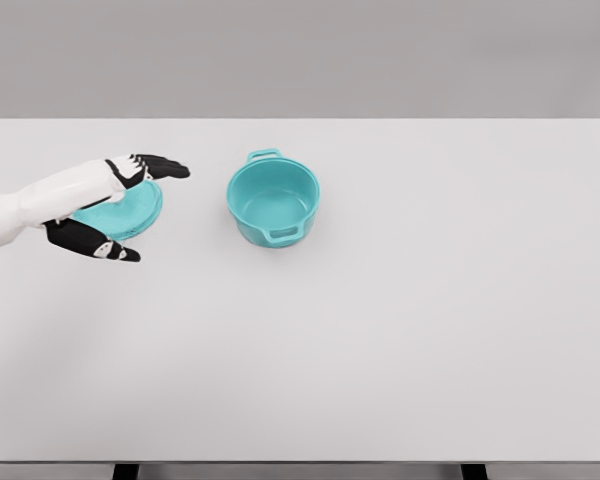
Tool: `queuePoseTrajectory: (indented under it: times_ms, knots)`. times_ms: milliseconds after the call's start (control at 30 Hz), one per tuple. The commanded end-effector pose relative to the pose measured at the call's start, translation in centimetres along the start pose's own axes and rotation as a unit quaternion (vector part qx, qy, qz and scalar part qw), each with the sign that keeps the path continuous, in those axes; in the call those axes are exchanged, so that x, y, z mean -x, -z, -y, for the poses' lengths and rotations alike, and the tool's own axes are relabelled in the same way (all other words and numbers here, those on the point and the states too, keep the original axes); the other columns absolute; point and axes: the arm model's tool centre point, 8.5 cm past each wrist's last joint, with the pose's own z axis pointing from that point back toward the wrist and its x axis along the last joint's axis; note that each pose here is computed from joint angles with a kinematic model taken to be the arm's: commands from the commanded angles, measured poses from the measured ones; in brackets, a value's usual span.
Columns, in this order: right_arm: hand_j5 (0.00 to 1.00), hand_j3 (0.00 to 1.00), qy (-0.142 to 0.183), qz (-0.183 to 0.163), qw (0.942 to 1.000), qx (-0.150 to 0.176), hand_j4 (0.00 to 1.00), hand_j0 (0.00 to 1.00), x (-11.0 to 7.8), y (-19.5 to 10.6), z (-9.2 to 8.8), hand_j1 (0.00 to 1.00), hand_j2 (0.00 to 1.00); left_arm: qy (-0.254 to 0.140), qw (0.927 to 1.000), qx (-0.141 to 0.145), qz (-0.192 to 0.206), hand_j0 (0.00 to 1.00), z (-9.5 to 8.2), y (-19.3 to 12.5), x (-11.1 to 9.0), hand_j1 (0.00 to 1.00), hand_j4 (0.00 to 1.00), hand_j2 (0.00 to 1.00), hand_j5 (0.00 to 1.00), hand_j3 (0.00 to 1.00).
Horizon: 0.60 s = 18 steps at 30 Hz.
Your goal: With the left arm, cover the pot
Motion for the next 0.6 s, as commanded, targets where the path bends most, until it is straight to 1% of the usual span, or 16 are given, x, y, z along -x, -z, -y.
queuePoseTrajectory:
  times_ms: [0,33,67,100,133,200,267,300,333,400,467,500,533,567]
  knots:
    - [1.0,1.0,0.0,-0.001,1.0,-0.001,1.0,1.0,0.0,0.0,0.0,1.0,1.0,-0.005,1.0,-0.004,-0.004,1.0,-0.2,-0.3,0.2,1.0,1.0,1.0,1.0,1.0]
    - [1.0,1.0,0.001,-0.001,1.0,0.0,1.0,1.0,0.1,0.0,0.0,1.0,1.0,-0.006,0.9999,-0.006,-0.006,1.0,-0.3,-0.4,0.3,1.0,1.0,1.0,1.0,1.0]
    - [1.0,1.0,0.001,-0.001,1.0,0.0,1.0,1.0,0.1,0.0,0.0,1.0,1.0,-0.023,0.9991,-0.024,-0.025,1.0,-0.9,-1.2,1.6,1.0,1.0,1.0,1.0,1.0]
    - [1.0,1.0,0.001,0.0,1.0,0.0,1.0,1.0,0.1,0.0,0.0,1.0,1.0,-0.049,0.9966,-0.048,-0.045,1.0,-1.3,-2.1,3.1,1.0,1.0,1.0,1.0,1.0]
    - [1.0,1.0,0.0,0.0,1.0,0.0,1.0,1.0,0.1,0.0,0.0,1.0,1.0,-0.062,0.995,-0.061,-0.05,1.0,-1.6,-2.4,3.7,1.0,1.0,1.0,1.0,1.0]
    - [1.0,1.0,0.001,0.0,1.0,0.0,1.0,1.0,0.1,0.0,0.0,1.0,1.0,-0.068,0.9943,-0.062,-0.054,1.0,-1.3,-2.5,4.1,1.0,1.0,1.0,1.0,1.0]
    - [1.0,1.0,0.001,0.0,1.0,0.0,1.0,1.0,0.1,0.0,0.0,1.0,1.0,-0.077,0.9908,-0.07,-0.087,1.0,-1.0,-3.7,6.0,1.0,1.0,1.0,1.0,1.0]
    - [1.0,1.0,0.0,0.0,1.0,0.0,1.0,1.0,0.1,0.0,0.0,1.0,1.0,-0.079,0.9896,-0.079,-0.09,1.0,-1.1,-3.6,6.4,1.0,1.0,1.0,1.0,1.0]
    - [1.0,1.0,0.0,0.0,1.0,0.0,1.0,1.0,0.1,0.0,0.0,1.0,1.0,-0.08,0.9891,-0.08,-0.094,1.0,-1.2,-3.5,6.8,1.0,1.0,1.0,1.0,1.0]
    - [1.0,1.0,0.001,0.0,1.0,0.0,1.0,1.0,0.1,0.0,0.0,1.0,1.0,-0.094,0.9887,-0.087,-0.078,1.0,-0.3,-1.8,6.9,1.0,1.0,1.0,1.0,1.0]
    - [1.0,1.0,0.0,0.0,1.0,0.0,1.0,1.0,0.1,0.0,0.0,1.0,1.0,-0.1,0.9874,-0.1,-0.071,1.0,-0.2,-1.0,7.0,1.0,1.0,1.0,1.0,1.0]
    - [1.0,1.0,0.001,0.0,1.0,0.0,1.0,1.0,0.1,0.0,0.0,1.0,1.0,-0.102,0.9873,-0.099,-0.071,1.0,-0.1,-0.8,7.1,1.0,1.0,1.0,1.0,1.0]
    - [1.0,1.0,0.0,-0.001,1.0,0.0,1.0,1.0,0.1,0.0,0.0,1.0,1.0,-0.108,0.9853,-0.107,-0.076,1.0,0.2,-0.7,7.7,1.0,1.0,1.0,1.0,1.0]
    - [1.0,1.0,0.0,0.0,1.0,0.0,1.0,1.0,0.1,0.0,0.0,1.0,1.0,-0.121,0.9823,-0.114,-0.087,1.0,1.1,-0.2,8.8,1.0,1.0,1.0,1.0,1.0]
